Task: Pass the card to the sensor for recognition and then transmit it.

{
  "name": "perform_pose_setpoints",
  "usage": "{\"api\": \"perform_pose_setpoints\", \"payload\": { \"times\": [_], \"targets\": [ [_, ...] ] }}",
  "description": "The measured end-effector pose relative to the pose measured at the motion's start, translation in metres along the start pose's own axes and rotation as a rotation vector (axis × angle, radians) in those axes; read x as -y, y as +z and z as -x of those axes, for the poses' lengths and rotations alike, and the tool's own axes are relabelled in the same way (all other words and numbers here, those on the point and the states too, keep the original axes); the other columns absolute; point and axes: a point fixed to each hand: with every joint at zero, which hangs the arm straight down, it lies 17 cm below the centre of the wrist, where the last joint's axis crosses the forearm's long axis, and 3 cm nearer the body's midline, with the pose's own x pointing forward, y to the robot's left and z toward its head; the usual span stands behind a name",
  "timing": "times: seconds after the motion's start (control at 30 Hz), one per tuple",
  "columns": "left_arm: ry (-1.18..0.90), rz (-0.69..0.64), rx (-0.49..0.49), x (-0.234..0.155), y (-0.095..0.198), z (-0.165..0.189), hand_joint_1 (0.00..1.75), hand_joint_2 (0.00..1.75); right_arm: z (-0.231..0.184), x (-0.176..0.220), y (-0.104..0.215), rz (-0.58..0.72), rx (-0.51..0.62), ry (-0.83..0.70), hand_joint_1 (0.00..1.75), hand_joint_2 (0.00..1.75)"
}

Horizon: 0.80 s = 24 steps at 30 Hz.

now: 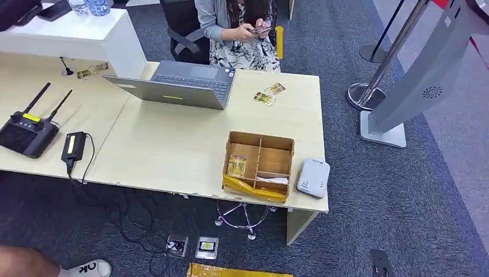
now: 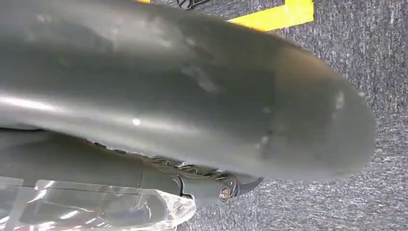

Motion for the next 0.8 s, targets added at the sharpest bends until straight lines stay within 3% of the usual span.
{"api": "perform_pose_setpoints", "payload": {
  "times": [0.27, 0.8],
  "targets": [
    [-0.007, 0.021, -0.024, 0.004, 0.001, 0.004, 0.00, 0.00, 0.011, -0.009, 0.002, -0.046, -0.067, -0.025, 0.00, 0.00],
    [0.010, -0.008, -0.037, 0.000, 0.001, 0.007, 0.00, 0.00, 0.011, -0.009, 0.002, -0.046, -0.059, 0.002, 0.00, 0.00]
  ]
}}
